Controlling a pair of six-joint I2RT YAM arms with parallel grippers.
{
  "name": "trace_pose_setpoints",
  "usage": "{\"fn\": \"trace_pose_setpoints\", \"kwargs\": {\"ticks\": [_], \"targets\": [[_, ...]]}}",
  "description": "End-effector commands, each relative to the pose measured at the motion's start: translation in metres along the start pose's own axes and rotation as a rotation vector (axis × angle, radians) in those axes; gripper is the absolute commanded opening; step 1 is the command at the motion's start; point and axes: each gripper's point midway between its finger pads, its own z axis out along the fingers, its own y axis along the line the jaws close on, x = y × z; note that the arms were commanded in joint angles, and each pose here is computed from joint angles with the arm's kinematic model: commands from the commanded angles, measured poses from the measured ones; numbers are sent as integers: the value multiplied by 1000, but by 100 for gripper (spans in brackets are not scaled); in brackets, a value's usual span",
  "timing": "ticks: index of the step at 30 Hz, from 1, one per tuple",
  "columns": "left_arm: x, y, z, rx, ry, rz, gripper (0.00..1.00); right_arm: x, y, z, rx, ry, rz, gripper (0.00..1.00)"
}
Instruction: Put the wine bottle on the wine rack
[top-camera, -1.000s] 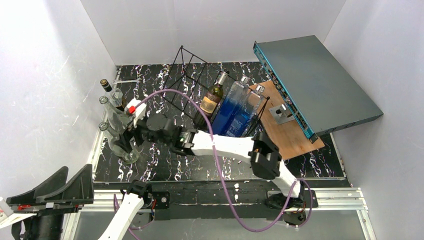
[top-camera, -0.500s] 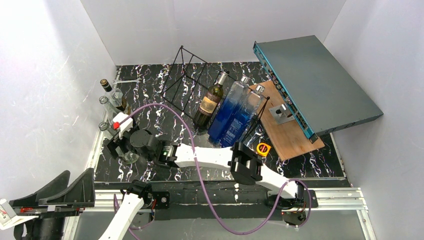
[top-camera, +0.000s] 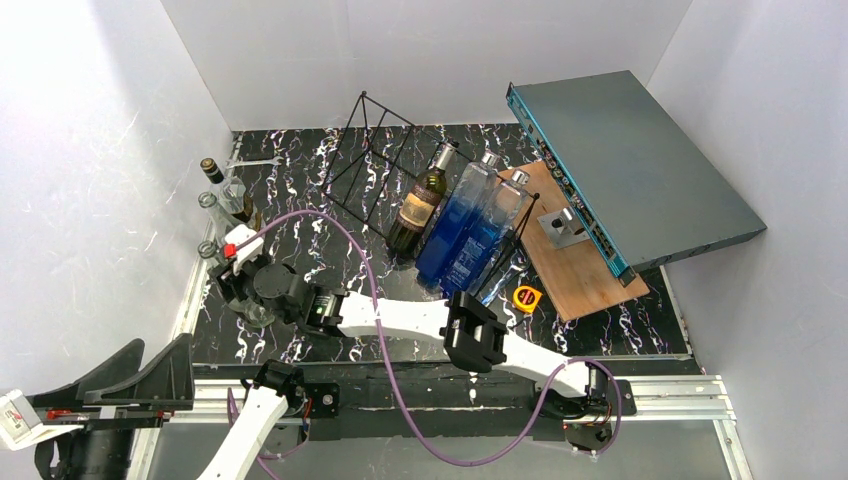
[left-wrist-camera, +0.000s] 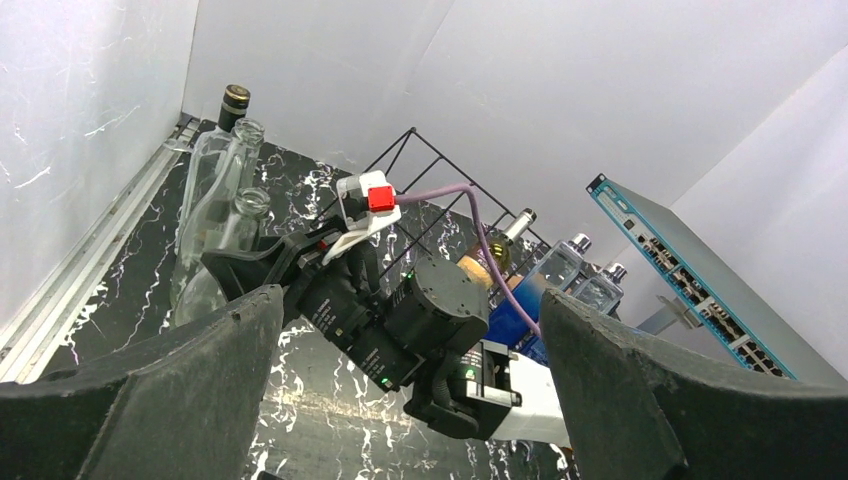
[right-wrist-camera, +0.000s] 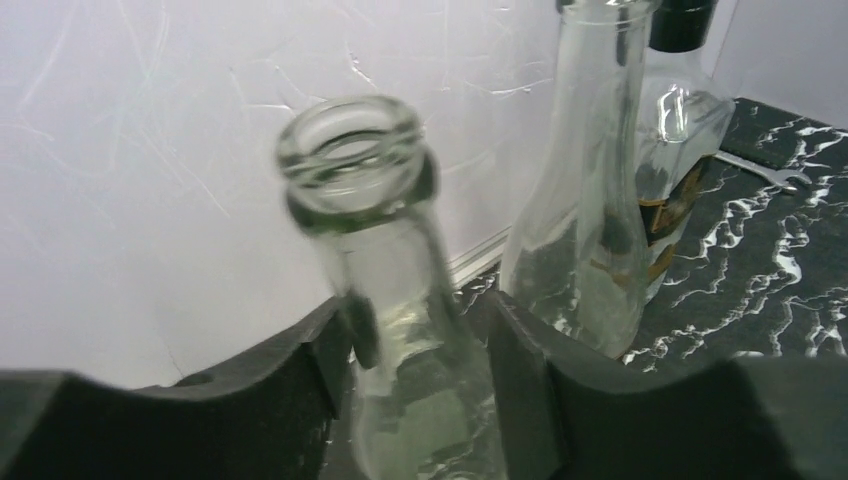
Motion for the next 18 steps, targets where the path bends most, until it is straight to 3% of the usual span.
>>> {"fn": "trace_pose_setpoints", "kwargs": {"ticks": [1, 4, 10, 13, 18], "targets": [[1, -4, 8, 4, 20, 15, 99, -34, 5, 7, 0, -118, 37, 53], [2, -5, 10, 6, 24, 15, 99, -36, 3, 6, 8, -119, 37, 33], [7, -3, 14, 0, 37, 16, 99, -64, -10, -3, 48, -136, 21, 10], [9, -4, 16, 1, 42, 15, 99, -82, -19, -8, 61, -145, 29, 2], [11, -4, 18, 3, 44, 16, 99, -114, -31, -18, 76, -166, 44, 1]]}}
